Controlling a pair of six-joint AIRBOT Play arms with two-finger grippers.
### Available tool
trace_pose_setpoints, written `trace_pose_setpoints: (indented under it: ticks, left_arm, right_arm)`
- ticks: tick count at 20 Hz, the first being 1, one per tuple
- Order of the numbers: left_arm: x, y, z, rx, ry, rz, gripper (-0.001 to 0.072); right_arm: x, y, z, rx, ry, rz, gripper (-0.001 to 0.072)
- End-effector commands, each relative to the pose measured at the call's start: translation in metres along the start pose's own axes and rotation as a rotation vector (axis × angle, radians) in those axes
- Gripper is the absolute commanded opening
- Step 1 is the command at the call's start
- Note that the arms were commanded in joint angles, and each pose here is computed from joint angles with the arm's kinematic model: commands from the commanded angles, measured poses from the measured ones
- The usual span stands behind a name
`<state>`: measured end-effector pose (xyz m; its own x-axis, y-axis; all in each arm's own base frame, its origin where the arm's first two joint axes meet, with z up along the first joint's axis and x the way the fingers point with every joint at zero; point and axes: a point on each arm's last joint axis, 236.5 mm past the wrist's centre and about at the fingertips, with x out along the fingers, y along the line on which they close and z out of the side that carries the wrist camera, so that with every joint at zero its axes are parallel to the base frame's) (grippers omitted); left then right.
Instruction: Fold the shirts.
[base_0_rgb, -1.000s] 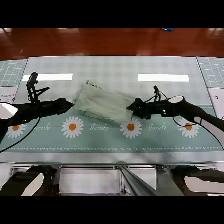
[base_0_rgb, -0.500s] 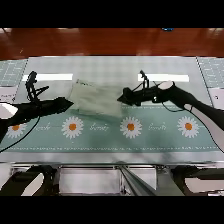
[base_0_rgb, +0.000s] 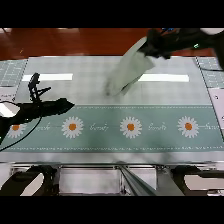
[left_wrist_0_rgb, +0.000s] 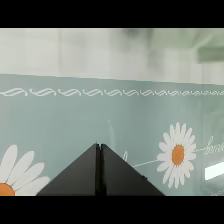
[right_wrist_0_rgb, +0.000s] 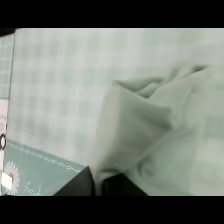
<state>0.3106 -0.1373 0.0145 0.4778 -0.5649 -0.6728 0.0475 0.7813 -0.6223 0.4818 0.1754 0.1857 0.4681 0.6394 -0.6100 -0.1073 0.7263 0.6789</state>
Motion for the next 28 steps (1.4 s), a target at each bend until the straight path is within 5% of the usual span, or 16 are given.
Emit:
trace_pose_setpoints:
  ticks: [1,7,18,28]
  left_arm:
    - [0.000,-0.002,-0.006,-0.006,0.023,-0.008,0.0018]
    - [0.000,-0.009,-0.014,-0.023,0.058,-0.038,0.0018]
    - [0.004,-0.019,-0.015,-0.055,0.074,-0.090,0.0019]
    - [0.021,-0.005,-0.026,-0.052,0.135,-0.072,0.0018]
  right_arm:
    - [-0.075,-0.031,0.018,0.067,-0.007,-0.105,0.0028]
    - [-0.197,-0.091,0.032,0.200,-0.187,-0.237,0.0026]
    - [-0.346,-0.184,-0.059,0.521,-0.269,-0.629,0.0026]
    - [-0.385,-0.260,-0.302,1.049,-0.083,-1.051,0.0028]
